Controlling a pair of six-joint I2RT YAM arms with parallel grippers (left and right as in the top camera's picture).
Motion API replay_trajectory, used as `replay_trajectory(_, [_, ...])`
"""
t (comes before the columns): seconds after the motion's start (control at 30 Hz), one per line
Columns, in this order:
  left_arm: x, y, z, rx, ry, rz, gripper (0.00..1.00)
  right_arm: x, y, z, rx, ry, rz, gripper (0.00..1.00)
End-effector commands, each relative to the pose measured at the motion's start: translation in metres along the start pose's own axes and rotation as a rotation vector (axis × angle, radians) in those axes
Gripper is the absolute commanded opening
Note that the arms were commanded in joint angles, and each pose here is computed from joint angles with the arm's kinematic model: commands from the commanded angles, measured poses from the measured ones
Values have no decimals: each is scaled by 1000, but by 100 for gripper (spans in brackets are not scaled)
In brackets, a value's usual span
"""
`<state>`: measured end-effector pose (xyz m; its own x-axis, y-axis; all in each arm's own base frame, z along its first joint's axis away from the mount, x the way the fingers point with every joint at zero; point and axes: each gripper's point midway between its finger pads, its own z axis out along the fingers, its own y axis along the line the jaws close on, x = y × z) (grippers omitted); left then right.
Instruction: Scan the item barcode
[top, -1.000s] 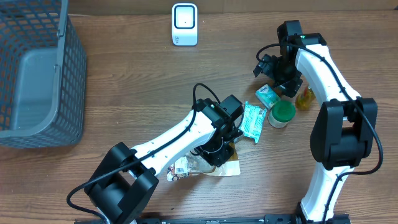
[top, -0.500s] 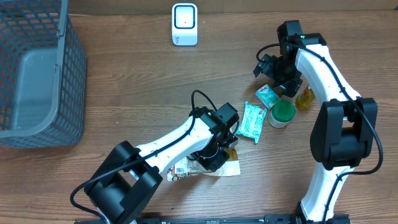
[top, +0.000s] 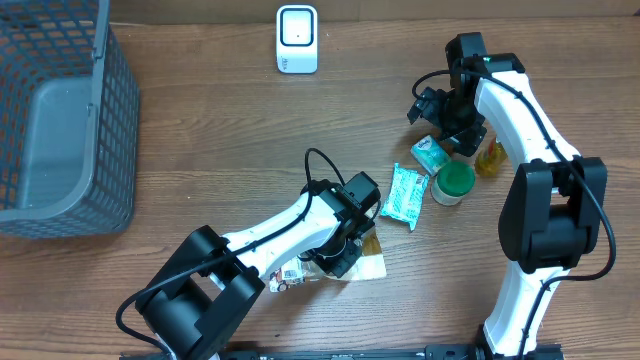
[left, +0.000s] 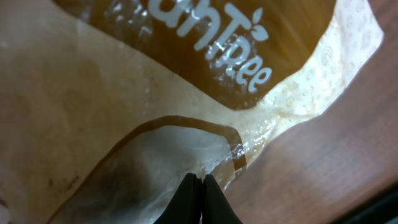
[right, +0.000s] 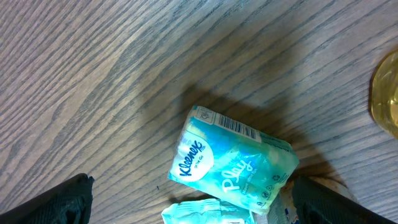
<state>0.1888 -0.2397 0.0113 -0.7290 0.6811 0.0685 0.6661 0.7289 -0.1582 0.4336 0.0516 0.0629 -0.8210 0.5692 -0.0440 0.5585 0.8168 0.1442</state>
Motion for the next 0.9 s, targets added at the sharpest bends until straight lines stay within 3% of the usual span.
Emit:
replay_trajectory(0.0, [-9, 17, -7, -109, -69, -78, 4, -8, 7, -16, -33, -39, -5, 100])
replay_trajectory(0.23, [-37, 27, -13, -145, -196, -219, 4, -8, 7, -16, -33, -39, -5, 100])
replay_trajectory(0.4, [-44, 72, -27, -271, -281, -491, 7, -8, 7, -16, -33, -39, -5, 100])
replay_trajectory(0.53, [-41, 107, -33, -264, -306, -687, 11, -8, 7, -16, -33, -39, -5, 100])
replay_trajectory(0.67, [-47, 127, -41, -108, -311, -776, 4, -8, 7, -16, -33, -39, -5, 100])
replay_trajectory(0.87, [-68, 135, -86, 209, -365, -735, 4, -8, 7, -16, -33, -39, -5, 100])
